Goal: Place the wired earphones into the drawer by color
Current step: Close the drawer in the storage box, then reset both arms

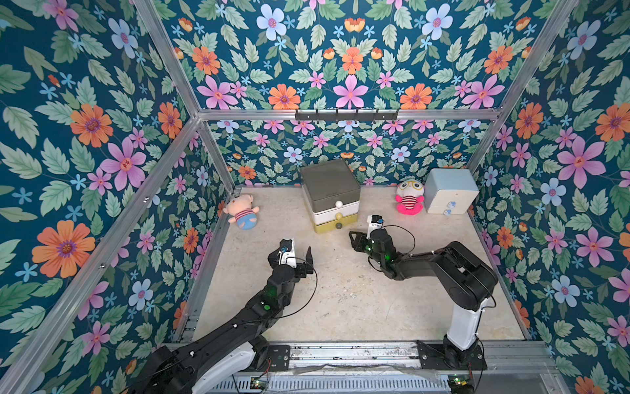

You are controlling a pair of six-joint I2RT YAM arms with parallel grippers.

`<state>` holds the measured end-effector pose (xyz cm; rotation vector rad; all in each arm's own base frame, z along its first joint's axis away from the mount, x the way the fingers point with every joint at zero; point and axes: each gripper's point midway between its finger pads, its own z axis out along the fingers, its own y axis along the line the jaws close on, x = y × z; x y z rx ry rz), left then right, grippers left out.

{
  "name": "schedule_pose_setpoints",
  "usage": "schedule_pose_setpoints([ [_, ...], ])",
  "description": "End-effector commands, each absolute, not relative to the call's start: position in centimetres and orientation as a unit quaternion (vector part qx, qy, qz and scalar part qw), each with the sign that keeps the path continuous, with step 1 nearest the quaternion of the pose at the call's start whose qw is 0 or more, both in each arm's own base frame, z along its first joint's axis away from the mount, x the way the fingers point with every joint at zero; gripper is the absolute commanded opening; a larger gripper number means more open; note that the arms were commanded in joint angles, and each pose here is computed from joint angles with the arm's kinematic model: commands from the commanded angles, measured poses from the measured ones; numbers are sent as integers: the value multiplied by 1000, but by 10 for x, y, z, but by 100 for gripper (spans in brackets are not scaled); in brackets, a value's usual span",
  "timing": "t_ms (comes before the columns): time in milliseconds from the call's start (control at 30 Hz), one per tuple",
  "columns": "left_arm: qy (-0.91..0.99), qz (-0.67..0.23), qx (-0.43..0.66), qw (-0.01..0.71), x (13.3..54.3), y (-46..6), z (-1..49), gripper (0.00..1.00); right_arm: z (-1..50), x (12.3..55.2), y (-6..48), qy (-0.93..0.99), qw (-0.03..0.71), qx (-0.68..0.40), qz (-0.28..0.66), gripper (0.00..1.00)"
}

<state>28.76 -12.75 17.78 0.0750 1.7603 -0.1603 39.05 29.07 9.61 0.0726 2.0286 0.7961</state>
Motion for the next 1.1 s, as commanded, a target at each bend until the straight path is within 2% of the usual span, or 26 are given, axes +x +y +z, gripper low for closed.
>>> schedule_pose_setpoints([
  [0,764,-68,33,640,286,-125,180,99,111,385,269,817,494,27,295,50],
  [267,749,-71,30,658,279,-118,185,99,131,358,222,822,525,18,221,57],
  [300,746,-75,28,662,278,-118,186,99,133,356,216,822,529,19,210,61],
  [333,742,-77,27,665,277,-117,187,99,135,353,209,822,533,20,198,71],
  [367,739,-80,29,669,276,-117,188,99,137,351,204,822,537,17,188,77],
  [400,737,-81,30,670,275,-117,189,99,139,348,199,822,540,16,178,78],
  [433,736,-81,29,671,275,-116,189,99,141,346,193,822,544,16,167,86],
  [467,737,-78,28,671,276,-116,189,99,144,344,187,821,549,15,158,87],
  [500,738,-74,27,670,276,-115,189,99,145,342,181,819,553,18,149,98],
  [767,744,-17,13,668,287,-105,192,99,166,324,132,796,595,64,96,99],
  [1067,679,67,19,730,281,-82,226,99,184,307,97,767,635,77,58,99],
])
